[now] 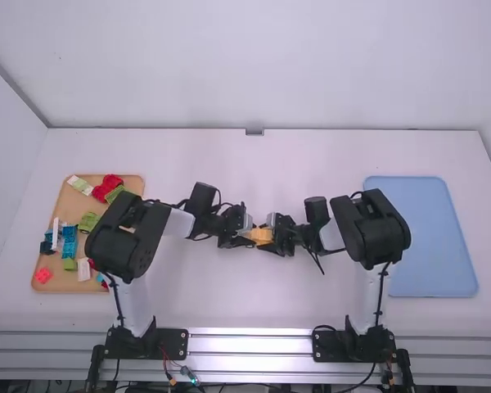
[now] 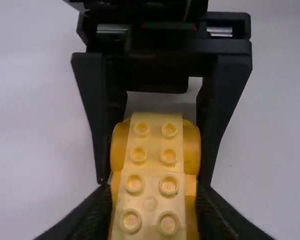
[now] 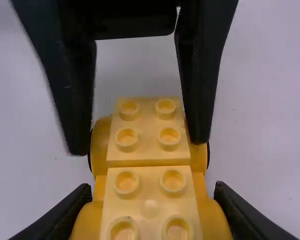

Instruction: Assemble lego blocks to make yellow taxi

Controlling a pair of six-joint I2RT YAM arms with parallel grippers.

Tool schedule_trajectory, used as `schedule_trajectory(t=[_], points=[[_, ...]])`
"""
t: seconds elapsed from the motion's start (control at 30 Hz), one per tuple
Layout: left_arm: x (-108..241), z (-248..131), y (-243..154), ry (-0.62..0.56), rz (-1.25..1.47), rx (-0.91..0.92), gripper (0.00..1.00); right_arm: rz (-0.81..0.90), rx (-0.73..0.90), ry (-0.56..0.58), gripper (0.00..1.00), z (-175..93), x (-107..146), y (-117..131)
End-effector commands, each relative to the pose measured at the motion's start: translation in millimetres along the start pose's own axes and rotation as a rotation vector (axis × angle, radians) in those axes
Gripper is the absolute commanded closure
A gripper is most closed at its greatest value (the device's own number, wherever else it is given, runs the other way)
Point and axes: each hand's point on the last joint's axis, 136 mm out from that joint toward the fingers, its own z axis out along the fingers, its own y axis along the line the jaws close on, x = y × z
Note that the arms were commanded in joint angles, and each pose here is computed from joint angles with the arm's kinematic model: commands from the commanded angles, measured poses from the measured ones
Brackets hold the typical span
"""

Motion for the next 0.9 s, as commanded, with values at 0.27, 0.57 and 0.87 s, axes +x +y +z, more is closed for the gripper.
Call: schedule_trajectory(t=[0.27,0.57,0.87], points=[[-1.1,-3.2,0.5,-0.028,-0.009,0.003,0.42,0.013,-0.010,0.008,0.57,2.4,3.6,3.0],[-43.9,-34.6,9.0,-0.167,0.061,-0.010,0.47,0.017,-0.009,0.011,0.56,2.4,4.1,3.0],[-21.5,-17.2,2.7,-0.034,-0.036,-0.016,0.98,0.017,-0.009,0.011,0.57,2.4,4.1,3.0]])
